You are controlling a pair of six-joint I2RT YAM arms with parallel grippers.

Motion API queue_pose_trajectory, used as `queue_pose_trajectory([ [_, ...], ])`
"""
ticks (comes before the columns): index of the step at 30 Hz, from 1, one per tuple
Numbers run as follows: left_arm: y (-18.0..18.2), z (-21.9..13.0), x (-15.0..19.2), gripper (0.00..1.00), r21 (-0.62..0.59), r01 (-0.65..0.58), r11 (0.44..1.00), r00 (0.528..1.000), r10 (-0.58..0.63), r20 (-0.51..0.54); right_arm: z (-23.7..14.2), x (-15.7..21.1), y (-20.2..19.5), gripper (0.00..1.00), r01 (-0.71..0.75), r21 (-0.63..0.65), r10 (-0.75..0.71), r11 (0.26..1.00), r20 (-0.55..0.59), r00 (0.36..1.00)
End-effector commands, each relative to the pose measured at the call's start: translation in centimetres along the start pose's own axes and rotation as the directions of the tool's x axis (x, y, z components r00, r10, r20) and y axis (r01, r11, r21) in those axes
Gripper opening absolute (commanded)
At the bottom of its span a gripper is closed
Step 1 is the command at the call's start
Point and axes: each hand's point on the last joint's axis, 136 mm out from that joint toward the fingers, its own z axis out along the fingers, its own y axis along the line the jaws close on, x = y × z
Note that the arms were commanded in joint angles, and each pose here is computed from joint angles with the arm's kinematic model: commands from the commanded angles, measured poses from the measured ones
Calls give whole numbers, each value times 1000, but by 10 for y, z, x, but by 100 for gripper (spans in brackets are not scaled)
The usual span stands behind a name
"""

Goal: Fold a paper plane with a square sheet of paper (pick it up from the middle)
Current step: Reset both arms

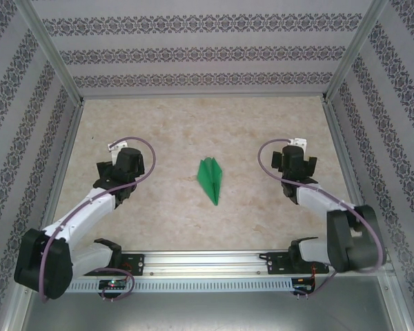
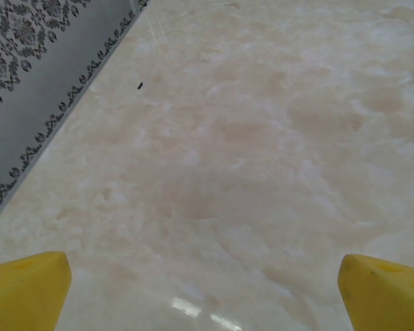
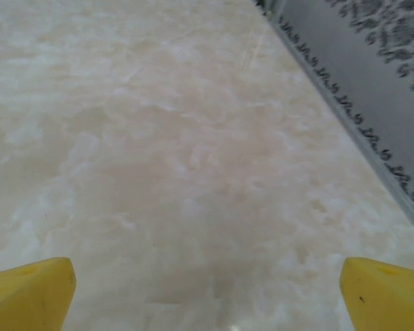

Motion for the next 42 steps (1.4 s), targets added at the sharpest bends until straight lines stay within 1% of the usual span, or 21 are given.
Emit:
queue_pose_trajectory([
  [1, 0, 9, -27, 100, -28, -44, 999, 992, 47, 118, 3, -47, 27, 98, -3, -163, 34, 987, 189, 981],
  [2, -4, 13, -27, 100, -20, -59, 998, 989, 61, 132, 6, -49, 35, 98, 25, -208, 16, 978, 191, 982],
  [4, -6, 19, -26, 100, -21, -66, 998, 985, 69, 156, 15, -48, 39, 98, 34, -218, -2, 975, 146, 989],
  [7, -12, 27, -26, 100, -4, -85, 996, 976, 84, 200, 12, -49, 42, 98, 41, -287, 6, 957, 162, 987],
  [10, -17, 33, -27, 100, 20, -101, 995, 971, 94, 220, 9, -51, 24, 98, -11, -259, 65, 966, 202, 977],
  [13, -21, 42, -29, 100, 47, -93, 995, 966, 79, 245, 12, -54, 16, 98, -9, -232, 67, 973, 241, 968],
  [15, -23, 47, -30, 100, 52, -101, 994, 964, 84, 253, 18, -48, 9, 98, -60, -226, 132, 972, 319, 938],
  [17, -24, 50, -34, 100, 61, -105, 993, 958, 85, 274, 17, -40, 1, 98, -87, -222, 155, 971, 313, 937],
  [20, -26, 54, -38, 100, 90, -98, 991, 954, 68, 293, 19, -40, 6, 98, -64, -214, 129, 975, 303, 944],
  [23, -31, 61, -37, 100, 114, -112, 987, 956, 76, 285, 19, -40, 4, 98, -69, -199, 129, 978, 306, 943],
  [24, -33, 63, -34, 100, 126, -120, 985, 956, 81, 283, 19, -41, -1, 98, -89, -175, 141, 980, 309, 940],
  [26, -37, 67, -27, 100, 150, -126, 981, 953, 78, 294, 15, -39, -20, 98, -159, -50, 167, 986, 335, 927],
  [27, -39, 70, -20, 100, 160, -131, 978, 951, 78, 300, 15, -39, -19, 98, -153, -45, 159, 987, 333, 929],
  [28, -37, 69, -23, 100, 161, -117, 980, 944, 59, 324, 15, -38, -18, 98, -147, -39, 151, 988, 330, 932],
  [29, -38, 71, -20, 100, 185, -117, 976, 954, 59, 293, 15, -39, -18, 98, -147, -43, 153, 988, 333, 931],
  [33, -30, 79, -8, 100, 273, -59, 960, 959, -21, 283, 15, -39, -17, 98, -148, -46, 155, 988, 332, 930],
  [34, -31, 77, -12, 100, 274, -68, 959, 942, -29, 334, 14, -39, -17, 98, -148, -47, 155, 988, 332, 930],
  [36, -31, 78, -7, 100, 274, -71, 959, 956, -14, 294, 15, -39, -18, 98, -150, -45, 156, 988, 332, 930],
  [37, -31, 78, -10, 100, 272, -69, 960, 947, -23, 320, 15, -38, -18, 98, -149, -45, 155, 988, 330, 931],
  [38, -32, 78, -9, 100, 275, -69, 959, 954, -17, 300, 15, -38, -18, 98, -149, -45, 156, 988, 331, 931],
  [42, -33, 77, -9, 100, 275, -78, 958, 950, -12, 311, 15, -39, -18, 98, -149, -45, 155, 988, 332, 931],
])
